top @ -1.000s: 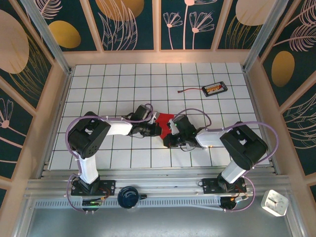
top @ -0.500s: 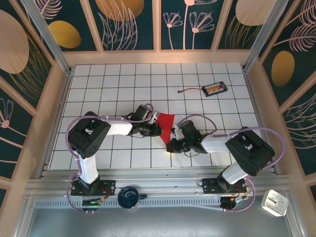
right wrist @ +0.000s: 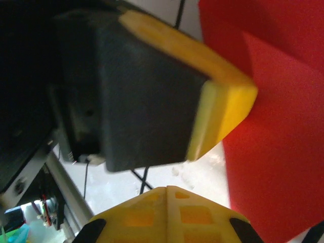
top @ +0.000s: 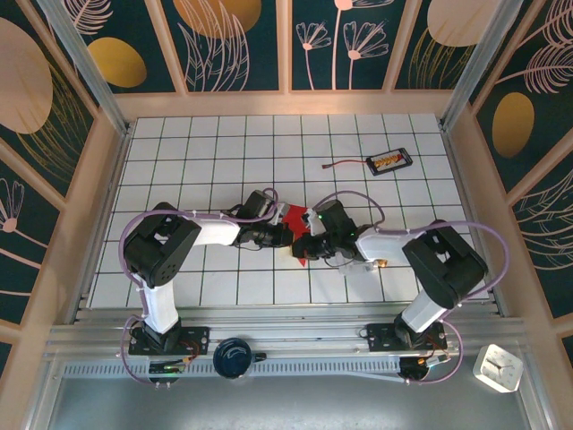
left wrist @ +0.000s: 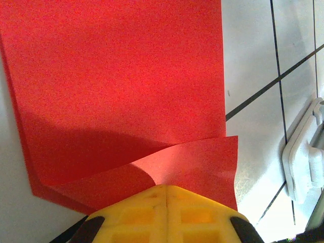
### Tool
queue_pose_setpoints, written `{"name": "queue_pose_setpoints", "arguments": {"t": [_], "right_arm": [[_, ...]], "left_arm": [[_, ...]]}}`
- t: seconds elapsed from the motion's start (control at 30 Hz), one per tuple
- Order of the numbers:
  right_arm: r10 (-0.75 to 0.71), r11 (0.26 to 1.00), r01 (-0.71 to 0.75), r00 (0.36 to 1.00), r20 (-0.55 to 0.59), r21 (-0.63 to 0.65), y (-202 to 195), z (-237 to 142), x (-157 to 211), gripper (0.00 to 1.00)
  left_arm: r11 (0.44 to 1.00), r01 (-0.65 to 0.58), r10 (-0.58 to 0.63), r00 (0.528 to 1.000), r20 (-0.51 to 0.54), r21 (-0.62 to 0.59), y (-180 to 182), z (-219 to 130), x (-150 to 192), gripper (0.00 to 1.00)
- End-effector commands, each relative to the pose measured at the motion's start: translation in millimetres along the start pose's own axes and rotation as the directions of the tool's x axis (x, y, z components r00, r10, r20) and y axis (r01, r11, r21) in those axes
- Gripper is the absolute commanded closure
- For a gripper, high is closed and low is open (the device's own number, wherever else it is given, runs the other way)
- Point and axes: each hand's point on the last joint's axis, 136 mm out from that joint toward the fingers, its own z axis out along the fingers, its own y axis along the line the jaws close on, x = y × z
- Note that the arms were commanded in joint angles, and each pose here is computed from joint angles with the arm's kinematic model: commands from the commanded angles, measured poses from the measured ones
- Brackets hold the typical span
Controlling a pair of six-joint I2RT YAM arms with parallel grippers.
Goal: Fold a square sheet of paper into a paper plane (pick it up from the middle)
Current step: Third fold the triangle at the center of the table.
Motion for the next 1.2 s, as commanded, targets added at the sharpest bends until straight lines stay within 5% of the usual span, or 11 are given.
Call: {"name": "queue_pose_setpoints", "arguments": {"t": [0.0,0.63,0.97,1.17], "right_arm": [[0.017,0.998,-0.016,1.000,-0.013,0.053,-17.7,3.1,-2.5,1.00],[0.109,0.967,-0.073,0.984,-0.140,0.244,-78.6,-15.2,72.3,1.00],[-0.030,0.993,0.029,1.000,0.006,0.112,-16.8,-30.4,12.1,1.00],[-0.064,0.995,0.065,0.998,-0.007,0.076,-1.1,-15.6,0.0,1.00]], "left_arm": [[0.991,0.032,-0.037,0.999,-0.039,-0.133,41.7,8.6,19.3,1.00],[0.990,0.022,-0.028,0.999,-0.038,-0.138,41.0,7.0,17.8,1.00],[0.990,0.021,-0.028,0.999,-0.043,-0.138,41.9,7.6,19.4,1.00],[0.991,0.020,-0.025,0.999,-0.041,-0.135,40.8,7.6,18.3,1.00]]}}
